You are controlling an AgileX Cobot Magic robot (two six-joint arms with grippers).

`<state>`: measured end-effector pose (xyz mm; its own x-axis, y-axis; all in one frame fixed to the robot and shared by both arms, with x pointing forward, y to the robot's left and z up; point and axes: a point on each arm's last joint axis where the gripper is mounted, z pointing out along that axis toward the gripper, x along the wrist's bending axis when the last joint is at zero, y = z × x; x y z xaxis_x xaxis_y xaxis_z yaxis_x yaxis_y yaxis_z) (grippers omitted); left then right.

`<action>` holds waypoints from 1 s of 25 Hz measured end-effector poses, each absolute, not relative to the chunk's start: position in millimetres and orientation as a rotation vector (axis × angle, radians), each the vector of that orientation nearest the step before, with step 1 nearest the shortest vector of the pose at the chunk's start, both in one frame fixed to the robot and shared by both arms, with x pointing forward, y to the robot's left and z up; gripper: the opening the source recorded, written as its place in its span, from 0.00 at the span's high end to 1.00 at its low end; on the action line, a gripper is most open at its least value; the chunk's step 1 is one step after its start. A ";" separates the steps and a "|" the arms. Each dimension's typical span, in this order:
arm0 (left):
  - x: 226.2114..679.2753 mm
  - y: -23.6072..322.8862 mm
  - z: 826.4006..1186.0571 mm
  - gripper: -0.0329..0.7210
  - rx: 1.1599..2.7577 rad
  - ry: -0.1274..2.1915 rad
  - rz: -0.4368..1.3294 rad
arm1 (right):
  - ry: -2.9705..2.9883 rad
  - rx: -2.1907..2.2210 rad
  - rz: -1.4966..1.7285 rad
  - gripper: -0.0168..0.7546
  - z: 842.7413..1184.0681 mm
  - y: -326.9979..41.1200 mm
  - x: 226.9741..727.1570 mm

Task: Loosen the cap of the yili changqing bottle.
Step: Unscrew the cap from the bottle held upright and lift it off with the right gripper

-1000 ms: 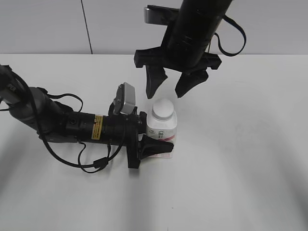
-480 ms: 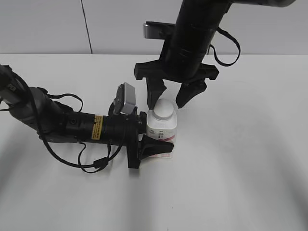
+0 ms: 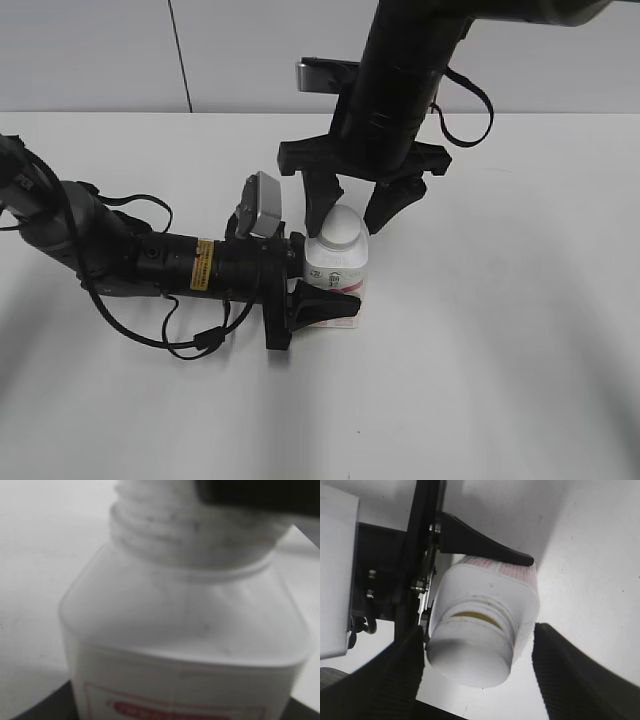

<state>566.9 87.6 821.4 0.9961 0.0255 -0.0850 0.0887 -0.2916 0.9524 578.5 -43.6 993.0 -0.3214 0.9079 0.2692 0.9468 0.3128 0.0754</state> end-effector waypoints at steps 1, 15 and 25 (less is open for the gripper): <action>566.9 87.6 821.4 0.44 1.867 0.083 -0.062 | -2.397 -1.713 -0.327 0.29 993.0 -43.6 578.5; 567.2 87.8 820.9 0.44 1.872 0.085 -0.059 | -2.374 -1.720 -0.311 0.47 993.0 -43.5 577.0; 567.6 87.8 821.1 0.44 1.870 0.091 -0.057 | -2.463 -1.622 -0.340 0.47 993.1 -43.3 578.3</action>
